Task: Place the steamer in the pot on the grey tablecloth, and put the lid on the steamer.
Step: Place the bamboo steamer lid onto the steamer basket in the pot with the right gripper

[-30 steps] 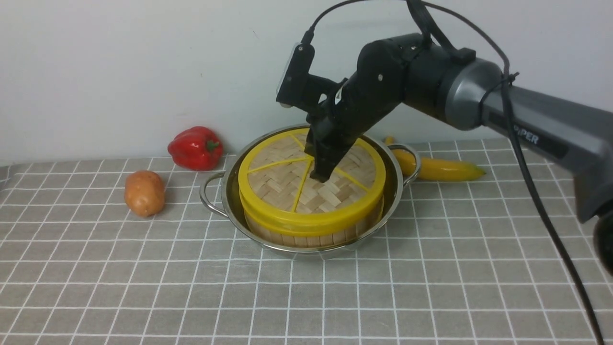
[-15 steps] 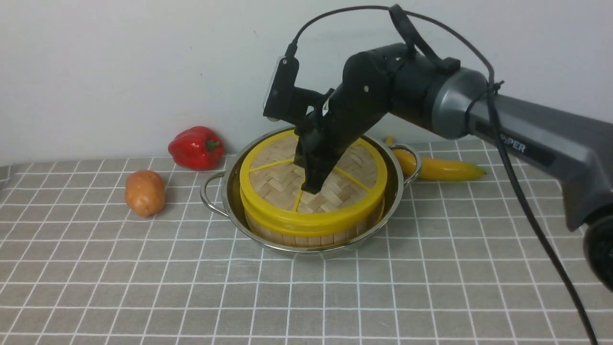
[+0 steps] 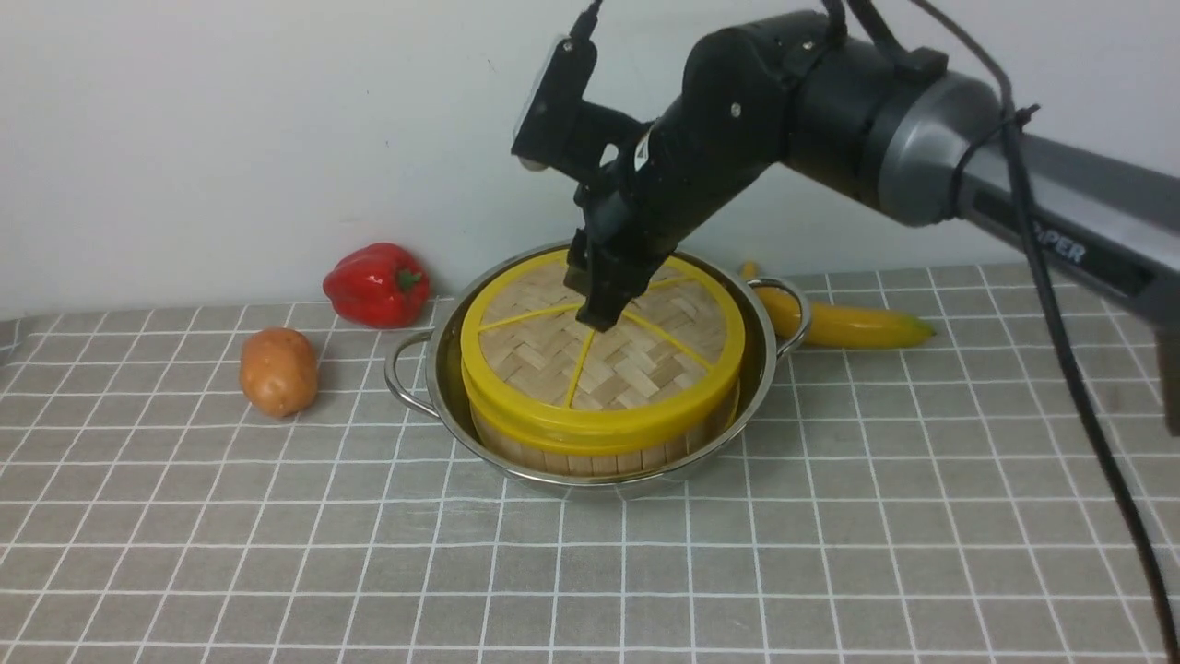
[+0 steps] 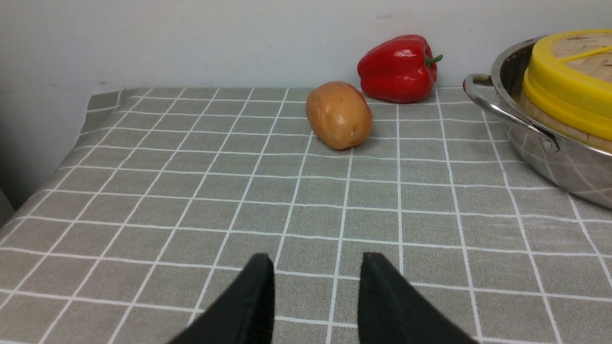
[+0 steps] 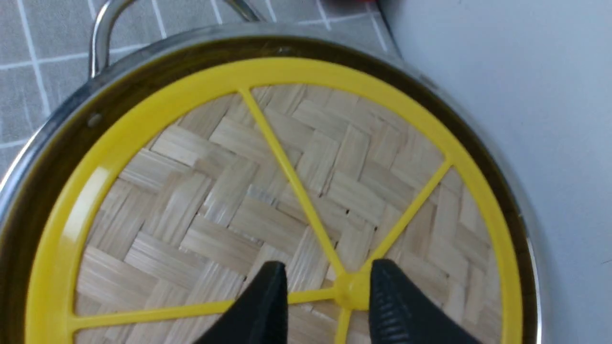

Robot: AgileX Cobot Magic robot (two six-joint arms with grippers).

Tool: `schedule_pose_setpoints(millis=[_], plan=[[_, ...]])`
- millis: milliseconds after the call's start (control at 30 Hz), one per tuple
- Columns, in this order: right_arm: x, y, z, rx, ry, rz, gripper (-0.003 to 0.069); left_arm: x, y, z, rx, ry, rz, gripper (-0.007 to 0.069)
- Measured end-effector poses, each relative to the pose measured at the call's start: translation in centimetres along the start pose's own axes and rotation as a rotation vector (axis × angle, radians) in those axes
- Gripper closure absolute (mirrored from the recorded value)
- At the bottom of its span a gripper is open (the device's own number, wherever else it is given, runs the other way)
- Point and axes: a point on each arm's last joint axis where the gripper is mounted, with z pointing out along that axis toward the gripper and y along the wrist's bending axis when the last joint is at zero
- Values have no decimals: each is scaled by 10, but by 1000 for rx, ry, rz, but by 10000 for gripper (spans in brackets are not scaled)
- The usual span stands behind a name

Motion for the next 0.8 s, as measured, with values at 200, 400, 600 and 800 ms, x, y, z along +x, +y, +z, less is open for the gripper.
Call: schedule_pose_setpoints(millis=[200,400,600,800], plan=[[5,-1,15,10,10,29,413,0,0,0,0,0,0,382],[8,-9,15,35,-4,49,424,0,0,0,0,0,0,382],[13,-17,17,47,-4,80,405,0,0,0,0,0,0,382],[17,-15,29,26,-1,105,403,0,0,0,0,0,0,382]])
